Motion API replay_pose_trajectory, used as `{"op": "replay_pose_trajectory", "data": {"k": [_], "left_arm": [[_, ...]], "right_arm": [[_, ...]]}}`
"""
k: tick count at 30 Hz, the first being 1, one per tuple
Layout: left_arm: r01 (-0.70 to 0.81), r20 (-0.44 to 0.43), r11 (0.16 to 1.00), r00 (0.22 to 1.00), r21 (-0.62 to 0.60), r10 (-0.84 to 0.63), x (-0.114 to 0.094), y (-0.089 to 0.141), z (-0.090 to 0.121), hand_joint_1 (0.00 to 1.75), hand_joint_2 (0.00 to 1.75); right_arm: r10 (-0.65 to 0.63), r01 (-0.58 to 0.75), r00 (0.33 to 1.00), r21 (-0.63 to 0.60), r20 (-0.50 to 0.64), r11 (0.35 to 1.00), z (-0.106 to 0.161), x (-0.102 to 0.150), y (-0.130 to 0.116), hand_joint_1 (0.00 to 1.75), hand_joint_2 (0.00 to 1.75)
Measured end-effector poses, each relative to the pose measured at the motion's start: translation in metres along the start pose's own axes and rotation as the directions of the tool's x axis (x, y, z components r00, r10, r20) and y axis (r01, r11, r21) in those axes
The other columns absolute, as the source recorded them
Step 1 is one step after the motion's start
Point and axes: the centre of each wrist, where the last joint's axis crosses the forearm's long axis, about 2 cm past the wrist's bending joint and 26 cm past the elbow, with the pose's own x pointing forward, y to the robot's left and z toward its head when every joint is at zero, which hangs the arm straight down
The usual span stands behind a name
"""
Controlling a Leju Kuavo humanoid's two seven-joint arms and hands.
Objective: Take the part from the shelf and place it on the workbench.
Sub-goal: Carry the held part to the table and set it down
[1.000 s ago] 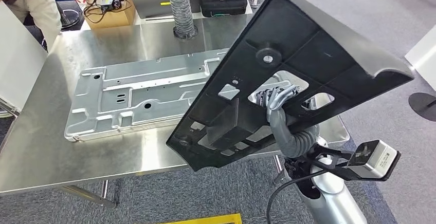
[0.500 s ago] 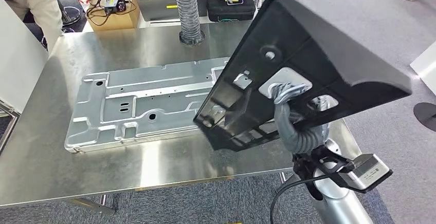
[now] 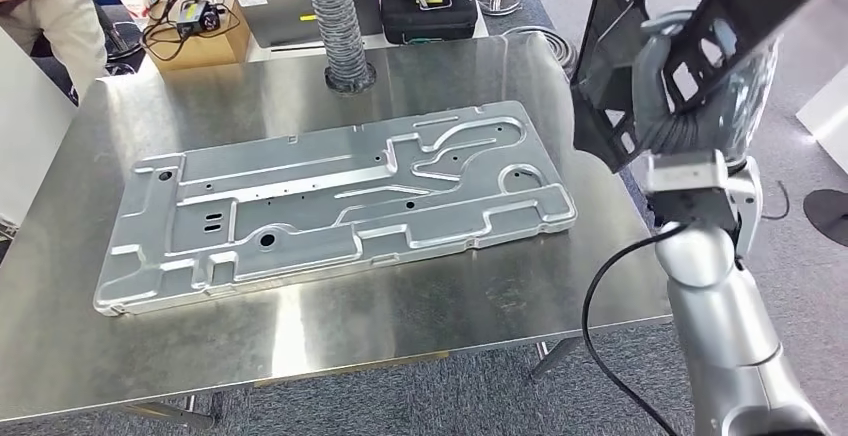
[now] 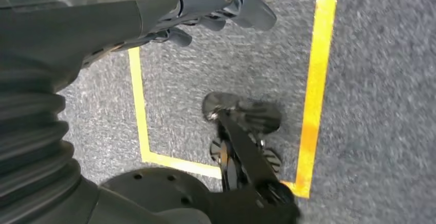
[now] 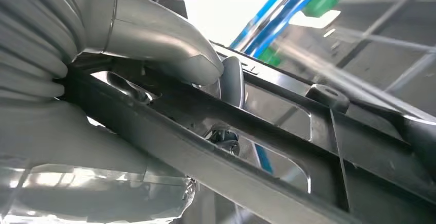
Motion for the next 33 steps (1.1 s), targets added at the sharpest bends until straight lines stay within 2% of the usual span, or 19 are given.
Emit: {"op": "replay_pose_trajectory", "data": {"k": [4,6,8,11,14,18,21,25,29,33], "left_arm": [[-0.001,0.009,1.0,1.0,-0.004,0.001,0.004,-0.001,-0.002,0.0,1.75],[0.004,0.012,1.0,1.0,-0.018,-0.004,0.005,-0.002,-0.002,0.0,1.75],[0.011,0.022,0.999,1.0,-0.037,-0.01,0.009,-0.004,-0.004,0.0,1.75],[0.021,0.034,0.998,0.999,-0.057,-0.019,0.013,-0.007,-0.006,0.0,1.75],[0.03,0.037,0.997,0.999,-0.064,-0.028,0.013,-0.007,-0.006,0.0,1.75],[0.033,0.044,0.997,0.999,-0.066,-0.03,0.014,-0.007,-0.006,0.0,1.75],[0.033,0.052,0.997,0.998,-0.065,-0.029,0.014,-0.007,-0.006,0.0,1.75],[0.032,0.064,0.997,0.998,-0.068,-0.028,0.011,-0.007,-0.005,0.0,1.75],[0.034,0.075,0.997,0.997,-0.064,-0.029,0.009,-0.006,-0.004,0.0,1.75],[0.047,0.097,0.997,0.994,-0.061,-0.041,0.008,-0.006,-0.004,0.0,1.75]], "right_arm": [[0.154,-0.156,0.988,0.109,0.02,0.982,-0.045,-0.017,0.015,1.75,1.75],[0.216,-0.218,0.976,0.221,0.031,0.951,-0.06,-0.023,0.041,1.75,1.75],[0.255,-0.261,0.965,0.328,0.063,0.908,-0.062,-0.025,0.073,1.75,1.75],[0.247,-0.274,0.961,0.507,0.121,0.817,-0.038,-0.019,0.128,1.75,1.75],[0.185,-0.252,0.968,0.692,0.171,0.677,-0.002,0.004,0.177,1.75,1.75],[0.086,-0.222,0.974,0.822,0.209,0.524,0.024,0.044,0.219,1.75,1.75],[0.026,-0.201,0.977,0.87,0.212,0.451,0.037,0.07,0.238,1.75,1.75],[-0.025,-0.183,0.977,0.899,0.211,0.398,0.049,0.097,0.253,1.75,1.75],[-0.055,-0.175,0.977,0.924,0.205,0.34,0.068,0.114,0.26,1.75,1.75],[-0.071,-0.166,0.977,0.933,0.199,0.32,0.076,0.124,0.264,1.75,1.75]]}}
